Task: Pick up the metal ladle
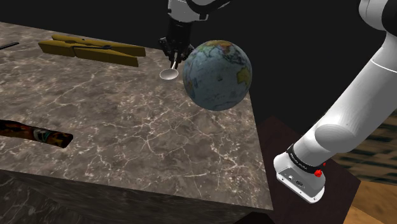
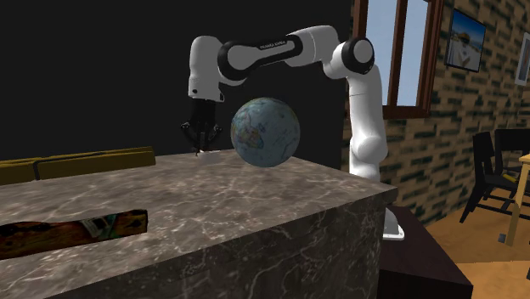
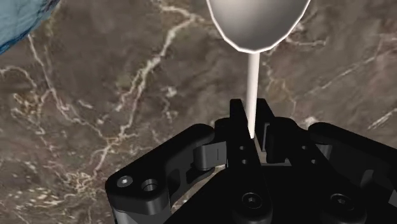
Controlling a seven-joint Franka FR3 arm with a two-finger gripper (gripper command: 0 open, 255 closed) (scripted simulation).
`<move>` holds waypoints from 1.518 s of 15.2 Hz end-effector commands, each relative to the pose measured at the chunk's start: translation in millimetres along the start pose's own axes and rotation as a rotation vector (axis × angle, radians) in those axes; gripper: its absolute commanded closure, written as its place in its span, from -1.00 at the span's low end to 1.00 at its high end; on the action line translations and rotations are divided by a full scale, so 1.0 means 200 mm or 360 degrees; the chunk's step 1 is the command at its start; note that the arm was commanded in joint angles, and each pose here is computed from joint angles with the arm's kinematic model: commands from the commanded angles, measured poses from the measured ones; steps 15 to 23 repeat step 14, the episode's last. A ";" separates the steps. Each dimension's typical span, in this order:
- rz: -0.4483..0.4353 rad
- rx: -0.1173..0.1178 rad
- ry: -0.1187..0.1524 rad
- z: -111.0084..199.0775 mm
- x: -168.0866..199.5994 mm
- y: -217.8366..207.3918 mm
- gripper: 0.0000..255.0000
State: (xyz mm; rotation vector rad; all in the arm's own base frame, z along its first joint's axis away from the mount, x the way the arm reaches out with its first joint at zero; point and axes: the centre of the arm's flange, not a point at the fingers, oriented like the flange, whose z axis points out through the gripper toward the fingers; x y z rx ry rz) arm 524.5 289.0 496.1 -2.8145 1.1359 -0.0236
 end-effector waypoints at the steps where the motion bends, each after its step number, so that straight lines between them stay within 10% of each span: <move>1: 0.0000 0.0000 0.0000 -0.05 0.00 0.00 1.00; 23: 0.0000 0.0000 0.0000 -0.35 -0.01 -0.04 1.00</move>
